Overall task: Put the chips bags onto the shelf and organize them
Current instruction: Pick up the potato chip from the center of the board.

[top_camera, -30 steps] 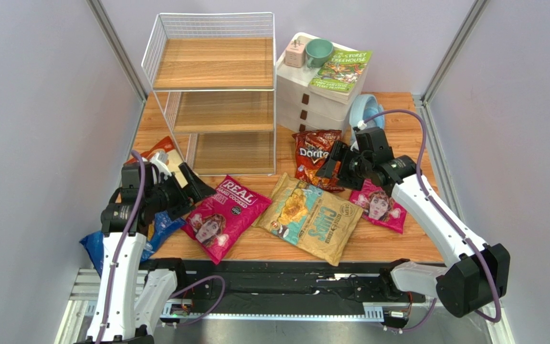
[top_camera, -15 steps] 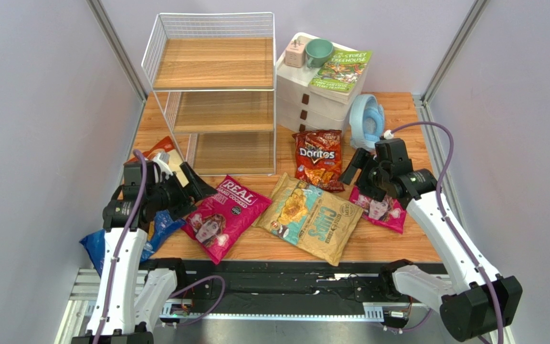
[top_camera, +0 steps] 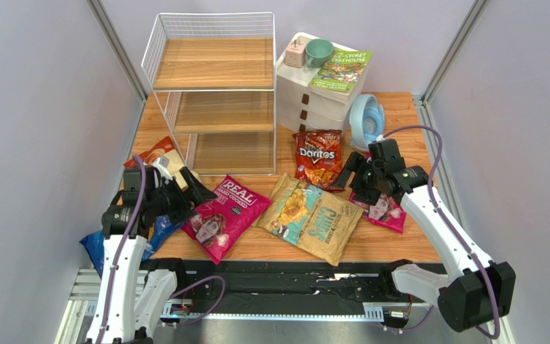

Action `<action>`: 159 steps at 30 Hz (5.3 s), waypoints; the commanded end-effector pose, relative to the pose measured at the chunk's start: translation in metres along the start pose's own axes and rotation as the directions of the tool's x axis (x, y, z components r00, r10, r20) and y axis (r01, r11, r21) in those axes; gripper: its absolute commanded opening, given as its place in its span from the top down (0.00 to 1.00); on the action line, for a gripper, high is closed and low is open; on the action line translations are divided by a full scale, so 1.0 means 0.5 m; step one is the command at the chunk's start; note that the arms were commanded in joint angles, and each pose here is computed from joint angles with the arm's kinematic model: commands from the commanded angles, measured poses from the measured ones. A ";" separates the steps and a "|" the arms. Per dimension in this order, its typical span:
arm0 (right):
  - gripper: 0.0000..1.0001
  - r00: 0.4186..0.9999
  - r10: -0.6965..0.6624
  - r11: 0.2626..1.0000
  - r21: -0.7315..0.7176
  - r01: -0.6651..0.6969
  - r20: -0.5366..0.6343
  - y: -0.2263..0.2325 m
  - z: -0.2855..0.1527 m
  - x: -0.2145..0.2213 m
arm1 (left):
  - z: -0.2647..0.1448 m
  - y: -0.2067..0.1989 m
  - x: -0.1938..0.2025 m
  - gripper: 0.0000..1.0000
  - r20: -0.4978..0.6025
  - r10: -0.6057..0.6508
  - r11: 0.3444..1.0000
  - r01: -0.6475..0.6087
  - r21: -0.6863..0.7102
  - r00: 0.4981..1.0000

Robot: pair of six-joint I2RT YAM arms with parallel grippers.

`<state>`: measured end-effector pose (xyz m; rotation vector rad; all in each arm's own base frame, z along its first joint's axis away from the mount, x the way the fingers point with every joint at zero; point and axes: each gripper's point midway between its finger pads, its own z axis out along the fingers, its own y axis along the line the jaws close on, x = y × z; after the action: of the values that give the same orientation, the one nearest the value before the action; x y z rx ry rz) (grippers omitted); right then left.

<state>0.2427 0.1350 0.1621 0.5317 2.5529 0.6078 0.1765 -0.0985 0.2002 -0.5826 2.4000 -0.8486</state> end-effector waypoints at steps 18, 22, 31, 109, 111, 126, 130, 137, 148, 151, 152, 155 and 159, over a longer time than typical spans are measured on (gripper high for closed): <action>0.19 0.989 -0.139 0.990 -0.025 0.140 0.055 0.079 -0.028 -0.012 | -0.008 -0.013 -0.020 0.03 0.033 -0.002 1.000 0.002 -0.003 0.999; 0.19 0.988 -0.148 0.988 -0.041 0.150 0.046 0.087 -0.023 -0.012 | -0.006 -0.017 -0.023 0.04 0.031 0.002 1.000 -0.002 0.002 1.000; 0.20 0.990 -0.119 0.992 -0.021 0.121 0.081 0.072 -0.030 -0.018 | -0.018 -0.021 -0.021 0.02 0.047 0.010 1.000 -0.010 0.008 0.999; 1.00 0.913 0.396 0.901 0.150 -0.406 0.093 -0.415 0.080 -0.144 | -0.009 -0.197 0.098 0.28 -0.143 0.355 0.862 -0.264 0.433 0.924; 1.00 0.910 0.397 0.893 0.177 -0.414 0.122 -0.413 0.057 -0.144 | 0.008 -0.222 0.111 0.36 -0.171 0.371 0.854 -0.263 0.450 0.913; 1.00 0.813 0.506 0.846 0.018 -0.533 0.286 -0.358 0.013 -0.231 | 0.100 -0.421 0.197 0.09 -0.344 0.610 0.716 -0.310 0.626 0.714; 1.00 0.775 0.532 0.830 -0.030 -0.556 0.341 -0.355 0.013 -0.256 | 0.140 -0.482 0.217 0.09 -0.391 0.604 0.704 -0.234 0.671 0.695; 1.00 0.757 0.549 0.819 -0.047 -0.572 0.355 -0.354 0.010 -0.264 | 0.207 -0.531 0.276 0.09 -0.457 0.589 0.695 -0.130 0.707 0.667; 1.00 0.663 0.663 0.740 -0.168 -0.651 0.347 -0.328 -0.001 -0.267 | 0.314 -0.568 0.409 0.07 -0.529 0.628 0.690 -0.093 0.718 0.571; 1.00 0.645 0.667 0.733 -0.180 -0.656 0.373 -0.327 -0.016 -0.279 | 0.339 -0.565 0.412 0.07 -0.534 0.611 0.708 -0.102 0.698 0.585; 1.00 0.642 0.667 0.734 -0.183 -0.654 0.378 -0.327 -0.019 -0.282 | 0.346 -0.565 0.413 0.07 -0.536 0.605 0.714 -0.103 0.693 0.588; 1.00 0.632 0.669 0.732 -0.195 -0.653 0.391 -0.324 -0.030 -0.295 | 0.372 -0.559 0.414 0.07 -0.545 0.583 0.738 -0.114 0.665 0.602; 1.00 0.622 0.677 0.724 -0.201 -0.660 0.393 -0.325 -0.033 -0.299 | 0.399 -0.564 0.419 0.07 -0.559 0.558 0.754 -0.094 0.650 0.613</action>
<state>0.2997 -0.0631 0.1150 1.5099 1.9434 0.6487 0.1819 -0.4852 0.1714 0.6221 2.6225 -1.7284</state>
